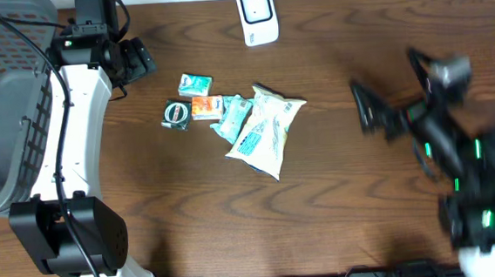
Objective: Scan the item barcode
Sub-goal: 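Reach the right gripper to the white snack bag and grasp it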
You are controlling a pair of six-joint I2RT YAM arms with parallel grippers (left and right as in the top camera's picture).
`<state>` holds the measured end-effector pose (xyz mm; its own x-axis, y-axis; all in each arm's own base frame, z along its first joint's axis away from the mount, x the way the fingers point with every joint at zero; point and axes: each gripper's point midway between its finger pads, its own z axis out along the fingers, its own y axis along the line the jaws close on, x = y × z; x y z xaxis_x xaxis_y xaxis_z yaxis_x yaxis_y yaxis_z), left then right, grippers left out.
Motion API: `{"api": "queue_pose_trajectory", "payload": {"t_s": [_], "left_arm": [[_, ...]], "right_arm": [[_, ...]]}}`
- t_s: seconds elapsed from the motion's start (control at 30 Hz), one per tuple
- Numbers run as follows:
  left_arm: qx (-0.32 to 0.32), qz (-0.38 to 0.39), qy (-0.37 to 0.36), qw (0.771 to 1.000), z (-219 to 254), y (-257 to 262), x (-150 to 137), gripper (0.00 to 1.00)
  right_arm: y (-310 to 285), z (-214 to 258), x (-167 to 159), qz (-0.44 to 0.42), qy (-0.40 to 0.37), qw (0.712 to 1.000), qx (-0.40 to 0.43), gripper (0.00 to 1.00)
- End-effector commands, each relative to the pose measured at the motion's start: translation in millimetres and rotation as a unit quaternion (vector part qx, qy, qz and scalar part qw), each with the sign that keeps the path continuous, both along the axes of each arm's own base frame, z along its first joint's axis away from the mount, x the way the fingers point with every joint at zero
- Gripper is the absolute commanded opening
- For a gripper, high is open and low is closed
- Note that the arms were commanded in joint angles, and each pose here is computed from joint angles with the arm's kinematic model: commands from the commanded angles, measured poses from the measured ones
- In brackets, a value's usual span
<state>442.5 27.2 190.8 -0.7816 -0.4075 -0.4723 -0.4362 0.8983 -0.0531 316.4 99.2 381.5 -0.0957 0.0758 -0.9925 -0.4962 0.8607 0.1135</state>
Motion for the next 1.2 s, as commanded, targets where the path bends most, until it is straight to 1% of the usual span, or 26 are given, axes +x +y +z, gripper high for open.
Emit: {"api": "queue_pose_trajectory", "payload": {"t_s": [0.0, 0.1, 0.2, 0.27, 0.37, 0.4, 0.43, 0.47, 0.5, 0.53, 0.57, 0.6, 0.7, 0.8, 0.97, 1.17], "left_arm": [[0.007, 0.000, 0.001, 1.000, 0, 2, 1, 0.98], [0.007, 0.000, 0.002, 1.000, 0, 2, 1, 0.98], [0.007, 0.000, 0.001, 1.000, 0, 2, 1, 0.98], [0.007, 0.000, 0.001, 1.000, 0, 2, 1, 0.98], [0.007, 0.000, 0.001, 1.000, 0, 2, 1, 0.98], [0.007, 0.000, 0.002, 1.000, 0, 2, 1, 0.98], [0.007, 0.000, 0.002, 1.000, 0, 2, 1, 0.98], [0.007, 0.000, 0.002, 1.000, 0, 2, 1, 0.98], [0.007, 0.000, 0.001, 1.000, 0, 2, 1, 0.98], [0.007, 0.000, 0.001, 1.000, 0, 2, 1, 0.98], [0.007, 0.000, 0.001, 1.000, 0, 2, 1, 0.98], [0.007, 0.000, 0.002, 1.000, 0, 2, 1, 0.98], [0.007, 0.000, 0.002, 1.000, 0, 2, 1, 0.98], [0.007, 0.000, 0.001, 1.000, 0, 2, 1, 0.98], [0.007, 0.000, 0.001, 1.000, 0, 2, 1, 0.98], [0.007, 0.000, 0.002, 1.000, 0, 2, 1, 0.98]], "right_arm": [[35, -10, 37, 0.068, 0.073, 0.993, -0.066, 0.99], [61, -45, 59, 0.092, 0.185, 0.974, -0.093, 0.99], [94, -84, 68, 0.133, 0.274, 0.946, -0.111, 0.99], [120, -107, 65, 0.183, 0.316, 0.925, -0.106, 0.99], [156, -131, 44, 0.277, 0.366, 0.885, -0.072, 0.99], [164, -136, 39, 0.297, 0.378, 0.875, -0.064, 0.97], [169, -145, 39, 0.303, 0.388, 0.868, -0.065, 0.77], [172, -155, 42, 0.298, 0.394, 0.866, -0.071, 0.47], [171, -170, 47, 0.272, 0.416, 0.864, -0.081, 0.25], [167, -183, 51, 0.242, 0.438, 0.861, -0.088, 0.11], [163, -198, 54, 0.208, 0.461, 0.857, -0.098, 0.01], [156, -216, 56, 0.166, 0.488, 0.849, -0.116, 0.01], [156, -238, 50, 0.150, 0.509, 0.835, -0.147, 0.01], [161, -259, 42, 0.134, 0.537, 0.818, -0.158, 0.01], [146, -313, 30, 0.042, 0.578, 0.783, -0.228, 0.01], [138, -366, 4, 0.032, 0.626, 0.731, -0.269, 0.01]]}}
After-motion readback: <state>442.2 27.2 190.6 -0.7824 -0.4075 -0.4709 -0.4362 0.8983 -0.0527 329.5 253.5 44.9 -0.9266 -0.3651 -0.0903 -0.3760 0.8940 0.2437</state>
